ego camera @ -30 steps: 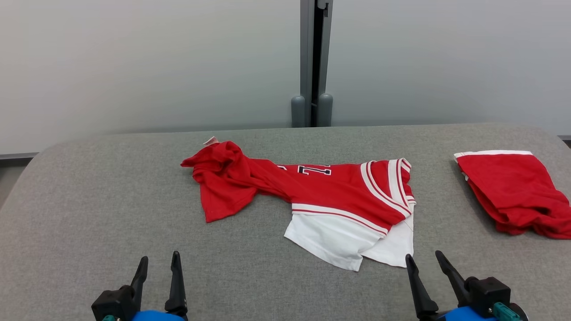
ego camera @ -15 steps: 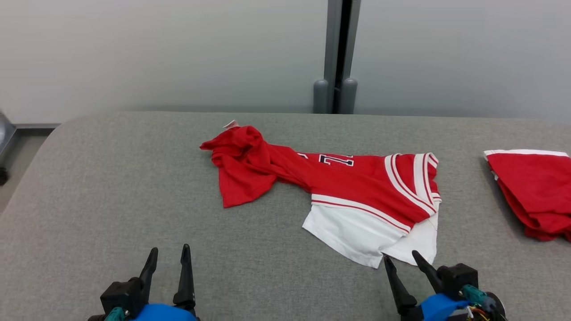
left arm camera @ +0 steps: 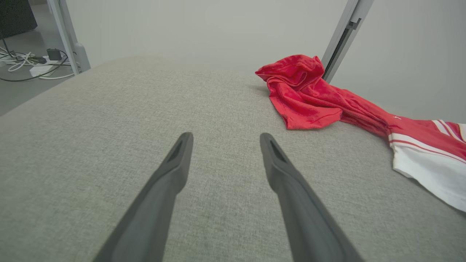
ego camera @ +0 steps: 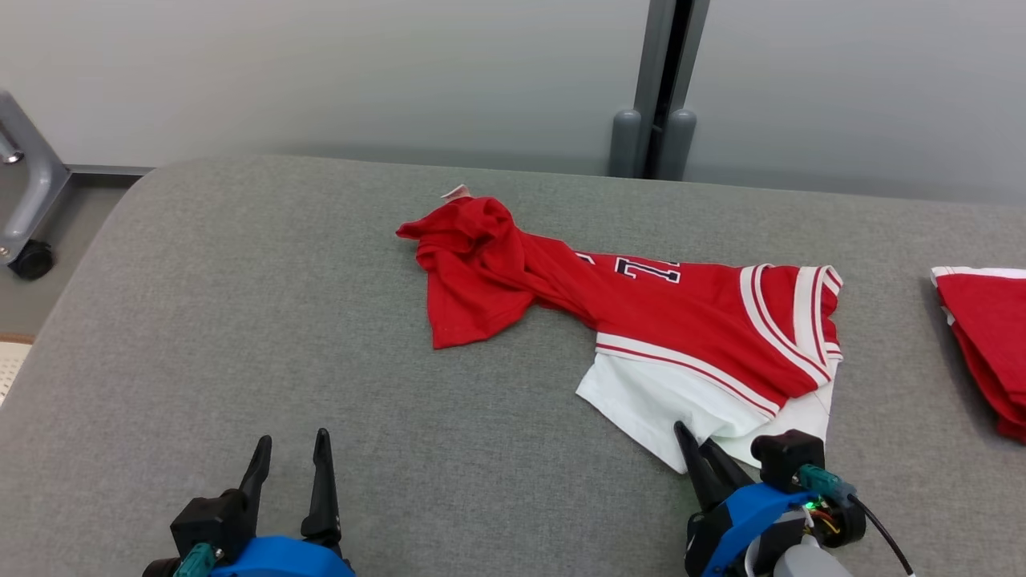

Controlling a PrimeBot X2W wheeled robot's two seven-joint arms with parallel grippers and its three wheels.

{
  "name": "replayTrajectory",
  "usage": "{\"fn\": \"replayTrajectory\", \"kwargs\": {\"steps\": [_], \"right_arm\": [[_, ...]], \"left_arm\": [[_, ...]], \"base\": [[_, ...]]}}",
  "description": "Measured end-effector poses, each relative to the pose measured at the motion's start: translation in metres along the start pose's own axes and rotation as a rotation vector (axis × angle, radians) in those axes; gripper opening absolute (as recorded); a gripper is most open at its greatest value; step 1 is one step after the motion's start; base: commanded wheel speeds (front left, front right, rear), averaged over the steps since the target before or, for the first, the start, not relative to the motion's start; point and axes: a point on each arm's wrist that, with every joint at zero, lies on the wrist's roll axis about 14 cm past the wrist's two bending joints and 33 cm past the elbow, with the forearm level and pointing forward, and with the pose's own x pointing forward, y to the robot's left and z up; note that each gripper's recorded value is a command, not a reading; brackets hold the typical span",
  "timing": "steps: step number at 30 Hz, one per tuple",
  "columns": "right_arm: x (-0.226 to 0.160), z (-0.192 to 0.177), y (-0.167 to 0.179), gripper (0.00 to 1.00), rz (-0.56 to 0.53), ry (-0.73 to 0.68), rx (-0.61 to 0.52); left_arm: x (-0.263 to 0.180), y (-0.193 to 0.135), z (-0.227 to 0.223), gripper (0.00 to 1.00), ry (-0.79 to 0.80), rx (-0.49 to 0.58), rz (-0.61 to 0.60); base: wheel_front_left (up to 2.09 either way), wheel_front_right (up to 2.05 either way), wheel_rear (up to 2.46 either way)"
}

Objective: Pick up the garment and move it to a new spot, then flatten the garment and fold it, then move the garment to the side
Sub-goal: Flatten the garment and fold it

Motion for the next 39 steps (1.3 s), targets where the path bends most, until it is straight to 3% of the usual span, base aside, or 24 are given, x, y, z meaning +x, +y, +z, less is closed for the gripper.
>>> {"fn": "replayTrajectory", "kwargs": {"steps": [7,14,21,28,30,32,39], "right_arm": [[-0.008,0.055,-0.001,0.0,-0.002,-0.192,0.033],[-0.052,0.079,-0.006,0.0,-0.046,-0.316,0.044],[-0.103,0.056,-0.024,0.0,-0.162,-0.214,0.029],[-0.13,0.004,-0.06,0.0,-0.305,-0.055,0.075],[-0.132,-0.011,-0.068,0.27,-0.329,-0.017,0.069],[-0.132,-0.022,-0.07,1.0,-0.341,-0.002,0.082],[-0.124,-0.004,-0.084,1.0,-0.367,-0.098,0.068]], "left_arm": [[0.012,-0.022,-0.002,1.0,0.011,0.008,-0.067],[0.024,-0.059,-0.006,1.0,0.026,0.013,-0.173],[0.033,-0.086,-0.005,1.0,0.025,0.023,-0.248],[0.037,-0.089,-0.005,1.0,0.024,0.026,-0.261],[0.036,-0.086,-0.006,1.0,0.026,0.027,-0.252],[0.035,-0.081,-0.006,1.0,0.025,0.027,-0.239],[0.033,-0.073,0.001,1.0,0.006,0.024,-0.214]], "base": [[0.0,0.0,0.0],[0.0,0.0,0.0],[0.0,0.0,0.0],[0.0,0.0,0.0],[0.0,0.0,0.0],[0.0,0.0,0.0],[0.0,0.0,0.0]]}}
